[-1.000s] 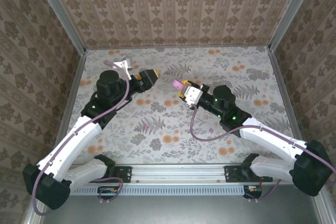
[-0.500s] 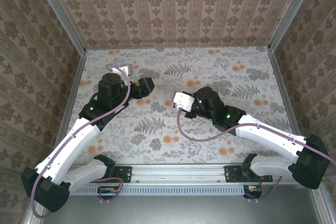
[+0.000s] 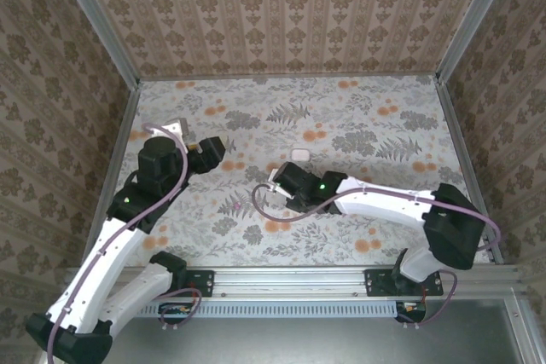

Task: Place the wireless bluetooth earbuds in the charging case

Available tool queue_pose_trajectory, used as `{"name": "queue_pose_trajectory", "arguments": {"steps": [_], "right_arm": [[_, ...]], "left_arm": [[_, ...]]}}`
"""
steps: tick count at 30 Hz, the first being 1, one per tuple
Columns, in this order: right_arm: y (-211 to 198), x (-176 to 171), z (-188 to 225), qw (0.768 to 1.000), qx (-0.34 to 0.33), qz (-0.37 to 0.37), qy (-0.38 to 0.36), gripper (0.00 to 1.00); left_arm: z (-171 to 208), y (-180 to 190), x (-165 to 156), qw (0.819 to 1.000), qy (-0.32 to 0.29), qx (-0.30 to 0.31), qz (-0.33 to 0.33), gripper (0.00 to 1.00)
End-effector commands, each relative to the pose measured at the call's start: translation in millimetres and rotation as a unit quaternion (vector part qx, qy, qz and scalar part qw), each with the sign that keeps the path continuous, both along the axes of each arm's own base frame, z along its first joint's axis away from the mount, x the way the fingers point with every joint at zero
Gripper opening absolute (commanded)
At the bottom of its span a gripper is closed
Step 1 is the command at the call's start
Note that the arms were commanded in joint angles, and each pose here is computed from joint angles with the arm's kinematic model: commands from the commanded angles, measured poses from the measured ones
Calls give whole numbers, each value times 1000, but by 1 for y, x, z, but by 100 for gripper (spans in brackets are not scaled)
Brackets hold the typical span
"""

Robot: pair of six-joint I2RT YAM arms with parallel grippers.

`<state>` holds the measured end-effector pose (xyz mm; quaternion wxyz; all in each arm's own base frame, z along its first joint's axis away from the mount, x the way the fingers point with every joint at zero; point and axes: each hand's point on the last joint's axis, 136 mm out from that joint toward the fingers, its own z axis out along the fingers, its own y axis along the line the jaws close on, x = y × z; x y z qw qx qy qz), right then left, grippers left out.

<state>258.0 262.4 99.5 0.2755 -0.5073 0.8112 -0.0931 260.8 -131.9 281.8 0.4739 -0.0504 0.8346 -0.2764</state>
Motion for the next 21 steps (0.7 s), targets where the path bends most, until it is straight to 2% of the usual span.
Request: {"name": "queue_pose_trajectory", "arguments": {"steps": [1, 13, 21], "right_arm": [[-18, -4, -15, 996, -56, -60, 18, 22], [-25, -15, -56, 986, -149, -74, 27, 23], [-15, -30, -76, 982, -169, -63, 54, 27]], "left_arm": [[-3, 6, -7, 1000, -6, 7, 1, 79], [-5, 27, -13, 1000, -10, 4, 27, 79], [-6, 24, -14, 1000, -9, -11, 22, 79]]}}
